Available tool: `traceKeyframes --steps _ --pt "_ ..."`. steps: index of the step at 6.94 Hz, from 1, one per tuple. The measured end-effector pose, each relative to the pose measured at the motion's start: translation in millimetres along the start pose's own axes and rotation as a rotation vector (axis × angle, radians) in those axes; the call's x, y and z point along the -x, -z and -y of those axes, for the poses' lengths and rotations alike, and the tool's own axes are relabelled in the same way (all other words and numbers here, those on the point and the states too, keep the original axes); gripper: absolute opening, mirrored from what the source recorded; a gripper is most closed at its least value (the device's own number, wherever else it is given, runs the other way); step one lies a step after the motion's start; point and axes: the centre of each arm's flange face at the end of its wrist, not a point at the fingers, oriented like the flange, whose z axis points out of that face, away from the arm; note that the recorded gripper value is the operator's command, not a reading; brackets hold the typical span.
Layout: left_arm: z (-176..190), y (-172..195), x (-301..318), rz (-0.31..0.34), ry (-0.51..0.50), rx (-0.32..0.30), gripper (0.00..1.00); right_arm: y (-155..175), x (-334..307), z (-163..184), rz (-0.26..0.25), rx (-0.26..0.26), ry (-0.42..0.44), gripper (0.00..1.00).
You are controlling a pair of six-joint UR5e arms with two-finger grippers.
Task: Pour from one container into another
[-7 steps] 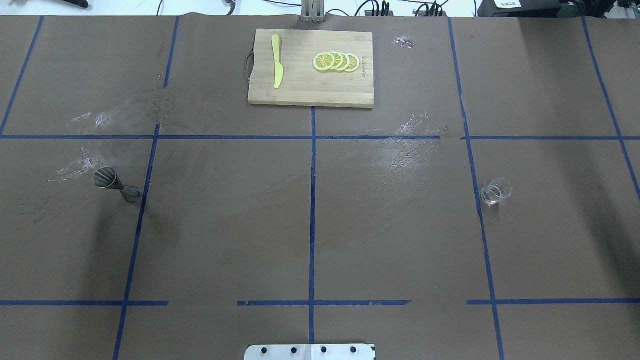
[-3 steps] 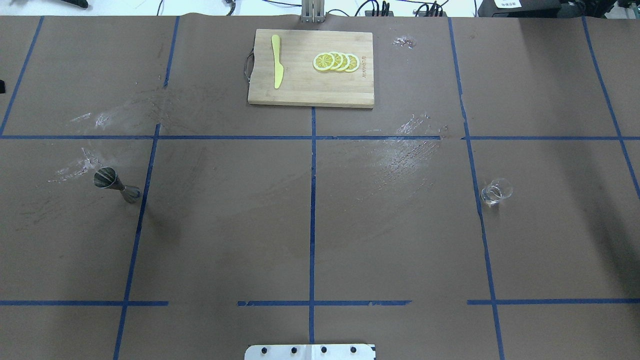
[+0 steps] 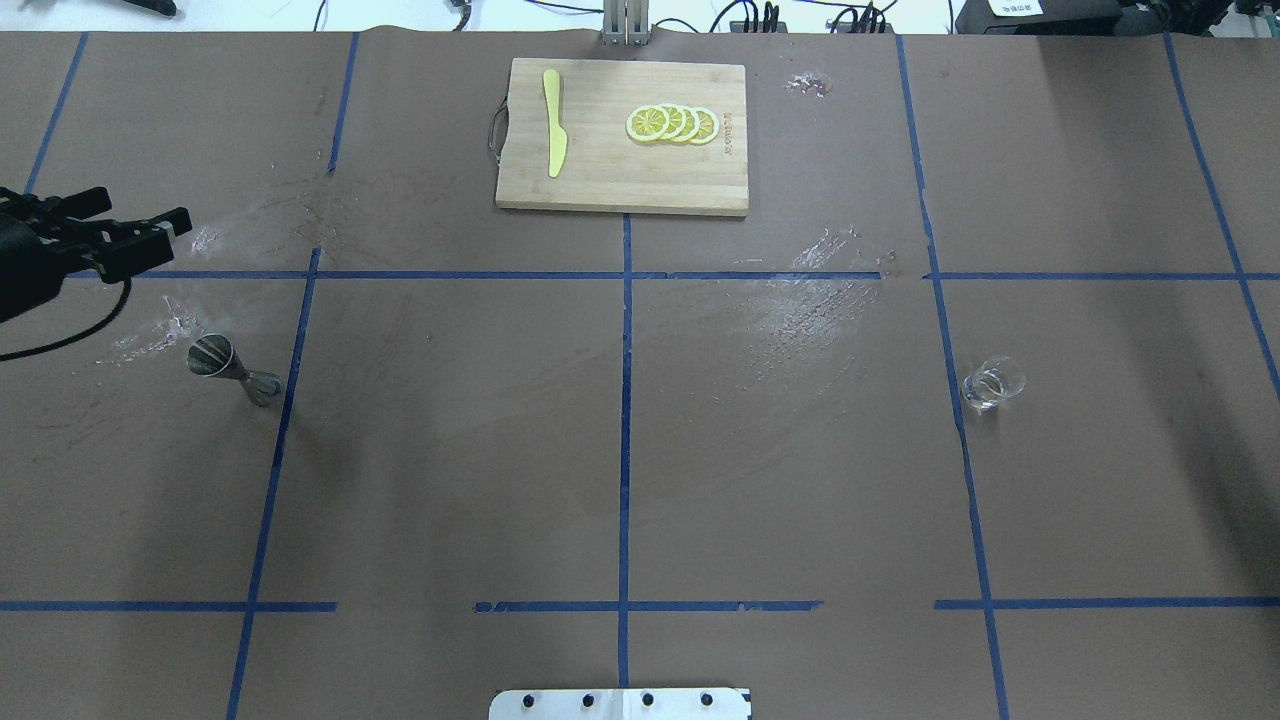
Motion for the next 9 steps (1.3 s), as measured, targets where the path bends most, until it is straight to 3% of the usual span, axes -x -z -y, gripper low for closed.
traceKeyframes --steps 2,4,6,9 --pt "-54 5 -30 0.09 0.047 -0.123 1.0 -1 -1 -4 0.001 -0.004 0.002 1.0" --pt "-96 7 -29 0.199 0.011 -0.231 1.0 -1 -2 -6 0.001 -0.003 0.002 1.0" --pt "-130 5 -31 0.223 -0.007 -0.246 1.0 -2 -3 -10 0.001 -0.001 -0.001 1.0" --pt "-170 1 -34 0.217 -0.005 -0.213 1.0 -1 -3 -13 0.0 0.0 -0.001 1.0"
